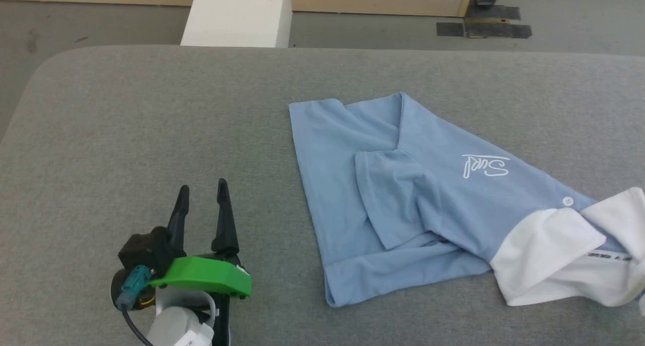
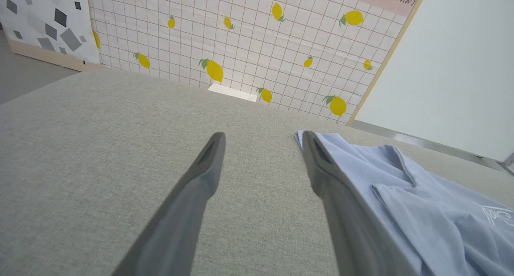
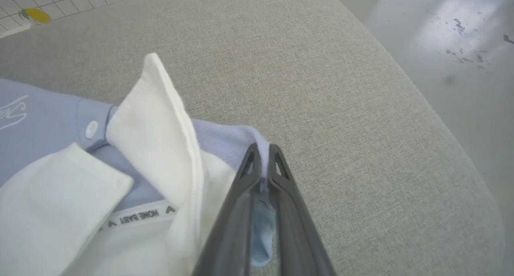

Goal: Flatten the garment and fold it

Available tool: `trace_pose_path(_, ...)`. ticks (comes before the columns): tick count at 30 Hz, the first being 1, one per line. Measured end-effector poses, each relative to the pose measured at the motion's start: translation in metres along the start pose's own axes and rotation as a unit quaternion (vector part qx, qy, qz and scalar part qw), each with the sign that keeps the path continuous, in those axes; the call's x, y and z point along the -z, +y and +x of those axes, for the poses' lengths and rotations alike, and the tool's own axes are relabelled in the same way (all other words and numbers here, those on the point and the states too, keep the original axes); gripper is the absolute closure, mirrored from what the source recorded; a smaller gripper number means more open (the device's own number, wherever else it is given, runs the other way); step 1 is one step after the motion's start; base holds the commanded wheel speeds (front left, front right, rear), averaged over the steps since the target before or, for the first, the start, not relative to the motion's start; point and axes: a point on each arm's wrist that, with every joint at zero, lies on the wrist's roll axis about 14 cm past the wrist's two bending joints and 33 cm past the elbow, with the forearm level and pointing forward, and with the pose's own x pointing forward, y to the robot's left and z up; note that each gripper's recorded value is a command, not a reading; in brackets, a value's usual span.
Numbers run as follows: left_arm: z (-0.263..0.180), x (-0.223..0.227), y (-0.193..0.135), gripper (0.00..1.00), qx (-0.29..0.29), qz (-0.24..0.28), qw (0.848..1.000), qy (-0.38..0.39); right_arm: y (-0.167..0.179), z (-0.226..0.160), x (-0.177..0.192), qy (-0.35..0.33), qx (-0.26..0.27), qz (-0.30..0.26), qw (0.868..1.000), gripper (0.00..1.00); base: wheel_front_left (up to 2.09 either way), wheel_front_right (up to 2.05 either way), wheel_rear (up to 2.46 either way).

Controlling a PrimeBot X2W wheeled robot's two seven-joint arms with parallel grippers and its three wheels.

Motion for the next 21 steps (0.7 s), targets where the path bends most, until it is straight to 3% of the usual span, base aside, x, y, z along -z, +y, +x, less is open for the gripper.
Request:
trace_pose_path(1,0.001,0.003,-0.004,0.00,0.008,-0.001,1.000,0.004,-0.002,-0.001,0.007,0.008,-0.002,0.010,1.000,0.17,0.00,0.00,0.00)
trace_pose_path(2,0.001,0.005,-0.009,0.00,0.016,-0.003,1.000,0.008,-0.002,-0.002,0.012,0.011,-0.005,0.022,1.000,0.00,0.00,0.00,0.00)
trace_pose_path(4,0.002,0.010,-0.016,0.00,0.027,-0.005,1.000,0.014,0.001,-0.004,0.010,-0.008,-0.016,0.040,0.999,0.00,0.00,0.00,0.00)
trace_pose_path(8,0.000,0.022,-0.038,0.00,0.057,-0.024,0.998,0.034,0.014,-0.012,-0.018,-0.108,-0.044,0.059,0.991,0.00,0.00,0.00,0.00)
trace_pose_path(13,-0.004,0.046,-0.093,0.00,0.145,-0.034,0.985,0.086,0.038,-0.028,-0.032,-0.178,-0.087,0.067,0.978,0.00,0.00,0.00,0.00)
trace_pose_path(17,-0.010,0.061,-0.158,0.00,0.266,0.017,0.955,0.131,0.047,-0.034,-0.025,-0.178,-0.104,0.076,0.976,0.00,0.00,0.00,0.00)
trace_pose_path(21,-0.031,0.097,-0.198,0.00,0.364,0.109,0.902,0.204,0.047,-0.037,-0.018,-0.170,-0.107,0.082,0.976,0.00,0.00,0.00,0.00)
